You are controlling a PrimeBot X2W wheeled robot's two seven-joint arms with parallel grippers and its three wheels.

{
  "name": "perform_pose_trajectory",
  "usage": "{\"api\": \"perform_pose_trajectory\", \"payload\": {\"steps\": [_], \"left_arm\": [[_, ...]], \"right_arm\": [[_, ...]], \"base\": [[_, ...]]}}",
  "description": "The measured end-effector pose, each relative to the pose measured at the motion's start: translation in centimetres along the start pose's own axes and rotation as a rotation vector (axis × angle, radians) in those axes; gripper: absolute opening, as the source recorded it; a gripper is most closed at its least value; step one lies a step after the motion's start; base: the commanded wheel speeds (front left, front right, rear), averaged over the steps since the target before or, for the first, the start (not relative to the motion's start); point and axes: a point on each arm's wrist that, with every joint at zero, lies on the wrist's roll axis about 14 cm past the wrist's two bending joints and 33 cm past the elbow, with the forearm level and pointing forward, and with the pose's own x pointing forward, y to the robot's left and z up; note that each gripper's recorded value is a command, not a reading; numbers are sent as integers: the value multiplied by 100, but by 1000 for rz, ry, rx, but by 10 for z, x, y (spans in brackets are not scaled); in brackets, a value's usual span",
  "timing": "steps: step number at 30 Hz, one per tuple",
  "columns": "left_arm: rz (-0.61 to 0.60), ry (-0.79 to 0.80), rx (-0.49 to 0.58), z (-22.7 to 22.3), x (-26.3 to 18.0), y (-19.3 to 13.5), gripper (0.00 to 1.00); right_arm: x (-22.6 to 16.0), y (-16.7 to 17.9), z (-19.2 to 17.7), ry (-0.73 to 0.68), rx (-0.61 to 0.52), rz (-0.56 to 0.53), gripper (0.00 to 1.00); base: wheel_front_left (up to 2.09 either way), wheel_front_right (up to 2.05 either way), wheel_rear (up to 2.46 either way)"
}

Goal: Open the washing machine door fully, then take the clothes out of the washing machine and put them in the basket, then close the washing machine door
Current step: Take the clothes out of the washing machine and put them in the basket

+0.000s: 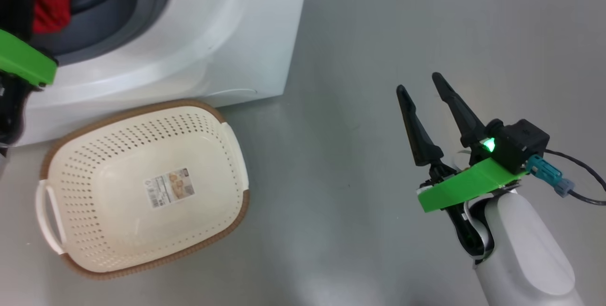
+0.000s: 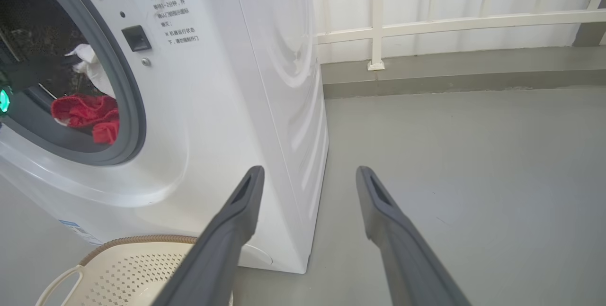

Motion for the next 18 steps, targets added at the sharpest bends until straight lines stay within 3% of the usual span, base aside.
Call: {"api": "perform_pose_trajectory", "payload": {"steps": [6,18], "left_arm": [[5,-96,15,27,-23,-3,0],[49,-206,42,28,-76,-3,0]], "right_arm": [[0,6,13,-30,-1,18,100],[-6,9,18,-39,0,26,100]], "base": [[0,0,0],[0,0,0]]}}
